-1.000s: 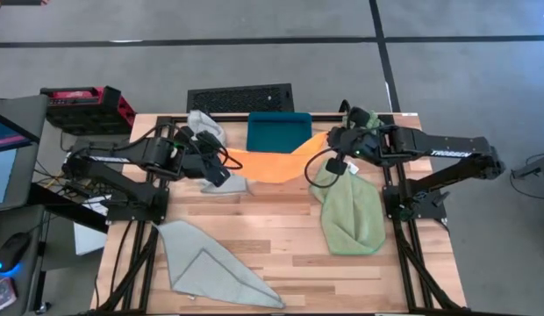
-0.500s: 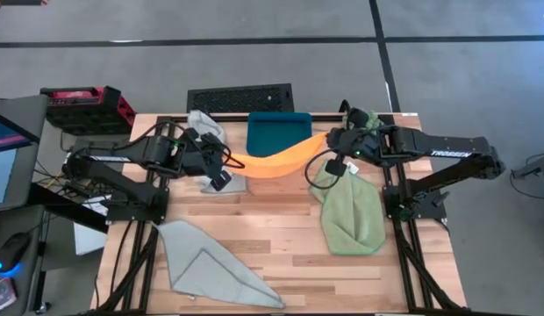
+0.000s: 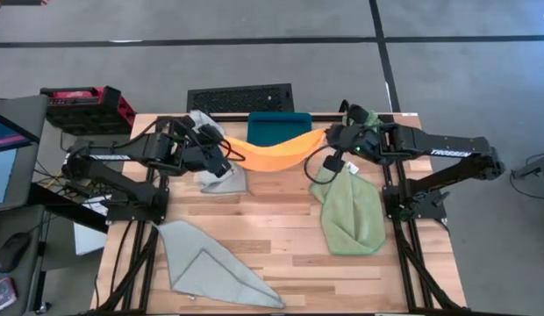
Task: Fold microfiber towels
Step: Fold the orange microfiber cloth
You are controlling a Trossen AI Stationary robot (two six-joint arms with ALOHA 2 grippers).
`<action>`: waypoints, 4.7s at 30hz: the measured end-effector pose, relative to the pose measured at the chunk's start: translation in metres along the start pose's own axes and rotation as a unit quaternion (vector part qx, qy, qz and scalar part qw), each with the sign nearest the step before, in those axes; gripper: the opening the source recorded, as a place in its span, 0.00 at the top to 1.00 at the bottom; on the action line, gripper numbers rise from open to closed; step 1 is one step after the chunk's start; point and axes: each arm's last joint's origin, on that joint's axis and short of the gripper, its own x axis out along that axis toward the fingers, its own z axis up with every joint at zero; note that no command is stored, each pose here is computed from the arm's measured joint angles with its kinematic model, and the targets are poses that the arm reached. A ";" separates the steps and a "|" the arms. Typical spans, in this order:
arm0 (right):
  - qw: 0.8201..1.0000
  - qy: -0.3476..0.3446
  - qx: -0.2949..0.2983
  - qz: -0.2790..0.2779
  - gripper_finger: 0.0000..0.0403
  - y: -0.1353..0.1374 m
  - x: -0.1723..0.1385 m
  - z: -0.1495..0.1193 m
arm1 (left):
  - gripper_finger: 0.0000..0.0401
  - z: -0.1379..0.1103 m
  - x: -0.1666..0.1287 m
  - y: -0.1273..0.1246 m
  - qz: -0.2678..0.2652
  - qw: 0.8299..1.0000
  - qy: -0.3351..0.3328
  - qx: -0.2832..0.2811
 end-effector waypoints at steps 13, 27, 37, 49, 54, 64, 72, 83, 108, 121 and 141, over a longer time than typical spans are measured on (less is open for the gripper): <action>0.992 0.081 0.015 0.094 0.98 0.053 -0.011 -0.034 | 1.00 -0.042 -0.008 -0.042 -0.133 0.987 0.088 0.007; 0.964 0.122 0.052 0.232 0.98 0.119 -0.023 -0.075 | 1.00 -0.108 -0.014 -0.092 -0.244 0.950 0.188 -0.050; 0.938 0.162 0.078 0.297 0.98 0.173 -0.010 -0.106 | 1.00 -0.153 -0.001 -0.119 -0.305 0.922 0.221 -0.086; 0.938 0.224 0.045 0.262 0.98 0.191 0.014 -0.118 | 1.00 -0.161 0.013 -0.119 -0.287 0.927 0.216 -0.104; 0.946 0.209 0.043 0.244 0.98 0.176 0.022 -0.112 | 1.00 -0.155 0.023 -0.114 -0.260 0.936 0.201 -0.125; 0.963 0.206 0.027 0.171 0.98 0.145 0.061 -0.106 | 1.00 -0.145 0.045 -0.100 -0.178 0.956 0.171 -0.158; 0.970 0.217 0.023 0.112 0.98 0.120 0.086 -0.106 | 1.00 -0.138 0.061 -0.088 -0.132 0.964 0.159 -0.165; 0.963 0.252 -0.002 0.090 0.98 0.112 0.112 -0.113 | 1.00 -0.132 0.074 -0.078 -0.106 0.968 0.156 -0.164; 0.967 0.239 0.001 0.092 0.64 0.099 0.124 -0.110 | 0.67 -0.124 0.093 -0.063 -0.098 0.971 0.174 -0.131; 0.968 0.213 -0.005 0.131 0.51 0.095 0.109 -0.072 | 0.65 -0.126 0.076 -0.084 -0.201 0.970 0.121 0.063; 0.970 0.159 -0.048 0.176 0.52 0.122 0.073 -0.046 | 0.65 -0.194 0.089 -0.106 -0.261 0.950 0.030 0.169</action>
